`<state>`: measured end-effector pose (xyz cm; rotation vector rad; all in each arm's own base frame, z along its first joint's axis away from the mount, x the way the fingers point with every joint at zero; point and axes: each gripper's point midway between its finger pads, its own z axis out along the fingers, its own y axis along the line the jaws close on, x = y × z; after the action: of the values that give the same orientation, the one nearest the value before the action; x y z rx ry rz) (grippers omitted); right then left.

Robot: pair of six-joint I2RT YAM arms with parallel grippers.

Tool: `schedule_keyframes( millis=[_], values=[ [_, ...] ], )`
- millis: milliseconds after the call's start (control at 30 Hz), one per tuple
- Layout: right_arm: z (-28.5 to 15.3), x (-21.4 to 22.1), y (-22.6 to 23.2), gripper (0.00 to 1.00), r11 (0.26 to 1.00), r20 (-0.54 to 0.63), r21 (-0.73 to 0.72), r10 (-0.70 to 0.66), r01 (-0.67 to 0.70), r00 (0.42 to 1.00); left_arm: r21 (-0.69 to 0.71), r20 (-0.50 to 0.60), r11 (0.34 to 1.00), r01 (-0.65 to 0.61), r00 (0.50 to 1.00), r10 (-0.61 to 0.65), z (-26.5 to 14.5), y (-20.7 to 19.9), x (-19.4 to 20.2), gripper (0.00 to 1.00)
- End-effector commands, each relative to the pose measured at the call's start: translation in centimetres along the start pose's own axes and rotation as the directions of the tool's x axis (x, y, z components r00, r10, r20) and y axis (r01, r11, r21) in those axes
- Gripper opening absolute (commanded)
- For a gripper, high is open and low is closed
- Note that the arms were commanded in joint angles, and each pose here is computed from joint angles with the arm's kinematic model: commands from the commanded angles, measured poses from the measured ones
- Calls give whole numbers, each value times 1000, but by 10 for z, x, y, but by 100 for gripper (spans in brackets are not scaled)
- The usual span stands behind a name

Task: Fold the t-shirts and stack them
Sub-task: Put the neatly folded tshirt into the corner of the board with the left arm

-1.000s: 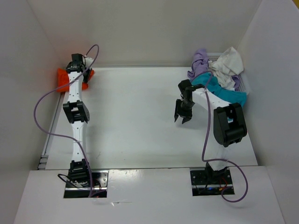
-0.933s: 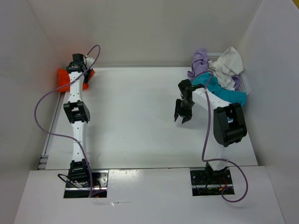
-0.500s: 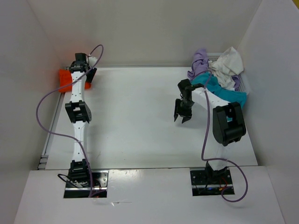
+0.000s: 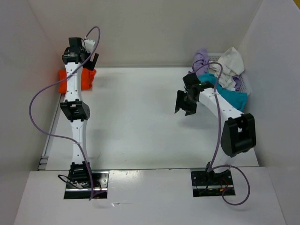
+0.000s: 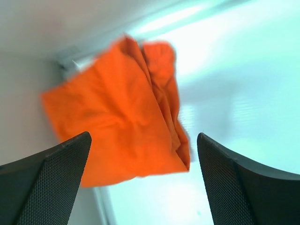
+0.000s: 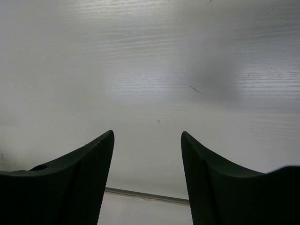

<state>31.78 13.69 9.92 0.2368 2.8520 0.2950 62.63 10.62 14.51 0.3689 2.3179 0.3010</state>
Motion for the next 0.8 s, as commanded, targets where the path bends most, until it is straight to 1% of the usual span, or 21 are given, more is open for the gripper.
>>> schedule_keyframes(
  millis=[0,67,100,133,167,200,233,267,333,367,400,433,467,533,567,600,633,667,700,733,767],
  values=[
    [-60,-41,18,66,998,251,-59,-22,39,968,8,289,999,-42,957,38,-127,-9,-107,100],
    [-90,-47,15,69,997,344,-60,-16,39,939,61,323,991,-115,942,90,-154,-32,-120,100],
    [-101,-48,14,72,998,377,-59,-12,37,926,69,362,980,-186,920,149,-179,-43,-130,100],
    [-113,-53,6,74,999,417,-45,1,19,909,176,378,946,-274,906,192,-192,-85,-130,100],
    [-135,-56,1,76,999,471,-51,11,15,882,222,390,917,-331,892,228,-203,-106,-129,100],
    [-145,-58,-4,79,999,498,-49,22,3,867,256,405,873,-414,867,292,-206,-127,-126,100],
    [-152,-57,-12,80,999,512,-36,22,-5,859,325,416,838,-438,862,289,-215,-161,-126,100],
    [-165,-61,-23,80,999,548,-27,34,-23,836,359,406,823,-440,868,286,-214,-174,-123,100],
    [-168,-57,-39,80,999,546,-5,46,-52,837,472,359,772,-426,893,273,-200,-207,-106,100],
    [-168,-57,-47,80,998,543,8,49,-64,839,535,370,725,-434,892,261,-205,-233,-104,100],
    [-174,-61,-59,80,995,561,12,77,-101,824,571,376,698,-431,894,245,-212,-245,-104,100],
    [-178,-59,-64,80,994,565,13,79,-105,821,634,348,649,-421,904,246,-209,-264,-91,100],
    [-182,-59,-67,80,993,572,7,90,-115,815,693,374,571,-441,896,237,-230,-293,-89,100],
    [-186,-60,-75,80,992,582,-8,106,-125,806,723,408,491,-486,874,265,-240,-326,-81,100],
    [-192,-61,-76,80,993,598,-14,102,-117,795,767,355,451,-455,888,293,-243,-344,-54,100],
    [-192,-62,-79,81,992,598,-20,114,-128,793,763,349,443,-470,878,328,-248,-369,-38,100],
    [-193,-63,-83,81,992,600,-13,111,-129,792,678,454,500,-539,842,293,-241,-382,-57,100],
    [-194,-65,-80,81,992,605,-25,111,-120,789,633,490,538,-557,826,278,-267,-379,-54,100],
    [-191,-64,-84,81,991,600,-20,117,-132,791,638,411,541,-549,836,363,-249,-403,-2,100],
    [-193,-66,-87,81,991,609,-15,114,-131,785,616,427,559,-556,831,356,-251,-408,-2,100],
    [-187,-64,-86,81,991,596,-18,114,-129,795,639,376,581,-503,864,334,-250,-408,8,100]
  ],
)
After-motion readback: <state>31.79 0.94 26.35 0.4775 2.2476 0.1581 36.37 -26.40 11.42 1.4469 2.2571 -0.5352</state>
